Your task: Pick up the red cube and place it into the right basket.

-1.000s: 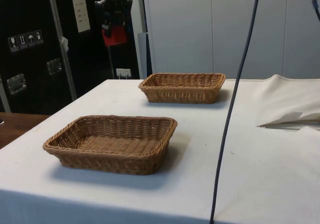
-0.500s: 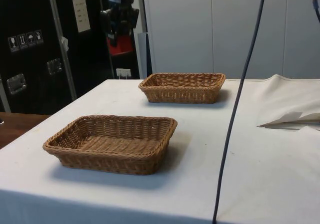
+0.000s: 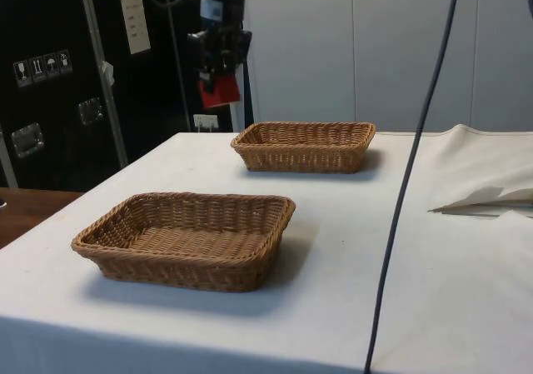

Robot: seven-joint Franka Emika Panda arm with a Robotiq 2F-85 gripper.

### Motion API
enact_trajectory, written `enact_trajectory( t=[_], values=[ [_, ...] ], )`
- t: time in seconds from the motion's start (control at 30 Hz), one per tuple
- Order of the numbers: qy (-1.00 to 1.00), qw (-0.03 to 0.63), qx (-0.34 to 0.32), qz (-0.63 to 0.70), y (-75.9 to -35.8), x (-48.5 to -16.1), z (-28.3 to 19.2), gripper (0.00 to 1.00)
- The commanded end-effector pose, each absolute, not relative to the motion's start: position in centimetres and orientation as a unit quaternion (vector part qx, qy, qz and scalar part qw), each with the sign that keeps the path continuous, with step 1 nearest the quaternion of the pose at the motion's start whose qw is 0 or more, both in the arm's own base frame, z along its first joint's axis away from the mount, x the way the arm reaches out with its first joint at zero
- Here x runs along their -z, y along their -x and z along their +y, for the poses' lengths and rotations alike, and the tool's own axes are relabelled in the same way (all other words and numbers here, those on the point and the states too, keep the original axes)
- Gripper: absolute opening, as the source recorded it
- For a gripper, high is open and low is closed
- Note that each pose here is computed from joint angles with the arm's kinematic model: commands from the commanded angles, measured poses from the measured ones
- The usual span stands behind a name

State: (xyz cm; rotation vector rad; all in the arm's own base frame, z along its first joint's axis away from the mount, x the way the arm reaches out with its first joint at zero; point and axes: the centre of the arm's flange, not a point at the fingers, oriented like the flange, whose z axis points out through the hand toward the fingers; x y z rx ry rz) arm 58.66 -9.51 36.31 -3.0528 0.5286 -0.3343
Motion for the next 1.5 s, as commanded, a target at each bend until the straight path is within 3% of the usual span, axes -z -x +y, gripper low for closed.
enact_trajectory(
  t=[0.0, 0.43, 1.47],
  values=[
    [0.979, 0.019, 0.112, 0.17, -57.7, -36.1, -9.6, 0.04],
    [0.978, 0.014, 0.122, 0.168, -53.9, -33.0, -12.2, 0.04],
    [0.976, -0.029, 0.145, 0.159, -48.8, -30.2, -19.3, 0.04]
  ],
)
